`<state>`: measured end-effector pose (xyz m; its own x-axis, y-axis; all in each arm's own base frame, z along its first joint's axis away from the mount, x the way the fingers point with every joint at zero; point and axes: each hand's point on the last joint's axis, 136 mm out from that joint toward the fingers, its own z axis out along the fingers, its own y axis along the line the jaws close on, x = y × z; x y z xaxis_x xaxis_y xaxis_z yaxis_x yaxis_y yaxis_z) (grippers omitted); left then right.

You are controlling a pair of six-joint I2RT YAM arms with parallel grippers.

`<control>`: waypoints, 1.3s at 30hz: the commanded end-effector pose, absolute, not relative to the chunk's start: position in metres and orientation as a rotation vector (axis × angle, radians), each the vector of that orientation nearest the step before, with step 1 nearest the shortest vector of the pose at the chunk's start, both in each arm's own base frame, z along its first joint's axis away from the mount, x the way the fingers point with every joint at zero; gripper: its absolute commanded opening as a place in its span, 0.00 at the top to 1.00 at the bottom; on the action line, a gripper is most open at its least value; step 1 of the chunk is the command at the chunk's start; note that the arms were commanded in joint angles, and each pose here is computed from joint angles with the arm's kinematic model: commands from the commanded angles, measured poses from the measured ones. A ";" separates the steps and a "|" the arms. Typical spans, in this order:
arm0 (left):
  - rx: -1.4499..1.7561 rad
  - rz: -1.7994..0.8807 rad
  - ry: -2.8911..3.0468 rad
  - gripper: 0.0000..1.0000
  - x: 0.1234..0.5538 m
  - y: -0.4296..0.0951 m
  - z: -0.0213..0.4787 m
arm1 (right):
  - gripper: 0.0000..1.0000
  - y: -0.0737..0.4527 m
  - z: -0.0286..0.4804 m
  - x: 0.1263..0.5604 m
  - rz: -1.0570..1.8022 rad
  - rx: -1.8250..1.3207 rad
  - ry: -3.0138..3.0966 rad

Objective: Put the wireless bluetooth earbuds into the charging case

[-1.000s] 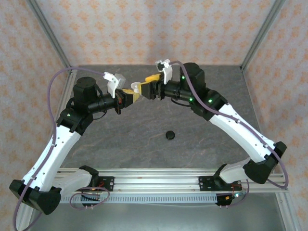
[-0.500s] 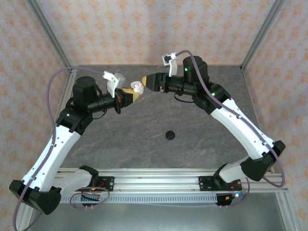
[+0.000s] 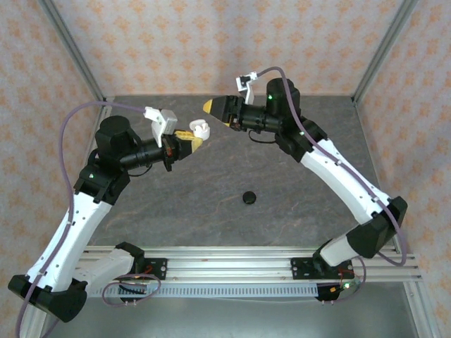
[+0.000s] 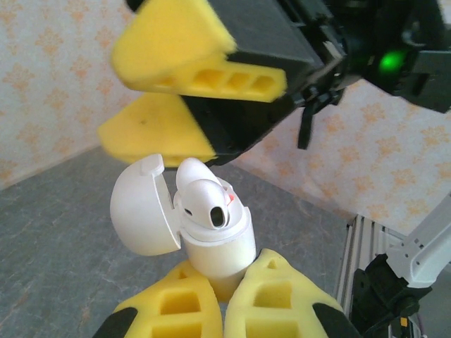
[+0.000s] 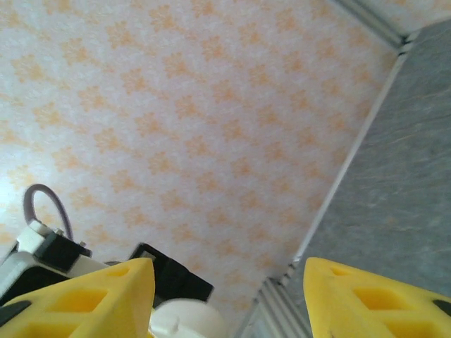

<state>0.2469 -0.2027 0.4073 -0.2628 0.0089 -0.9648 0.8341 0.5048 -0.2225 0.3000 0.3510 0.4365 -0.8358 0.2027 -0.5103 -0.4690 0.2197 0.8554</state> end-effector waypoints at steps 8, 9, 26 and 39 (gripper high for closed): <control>0.794 -0.964 1.623 1.00 0.233 -0.207 0.414 | 0.48 0.374 0.477 0.268 2.101 -0.441 1.847; 0.794 -0.965 1.628 1.00 0.233 -0.208 0.413 | 0.49 0.375 0.478 0.266 2.120 -0.454 1.850; 0.796 -0.973 1.645 1.00 0.246 -0.212 0.411 | 0.58 0.361 0.468 0.256 2.023 -0.538 1.922; 0.765 -0.951 1.678 1.00 0.249 -0.209 0.406 | 0.61 0.352 0.464 0.244 1.950 -0.580 1.984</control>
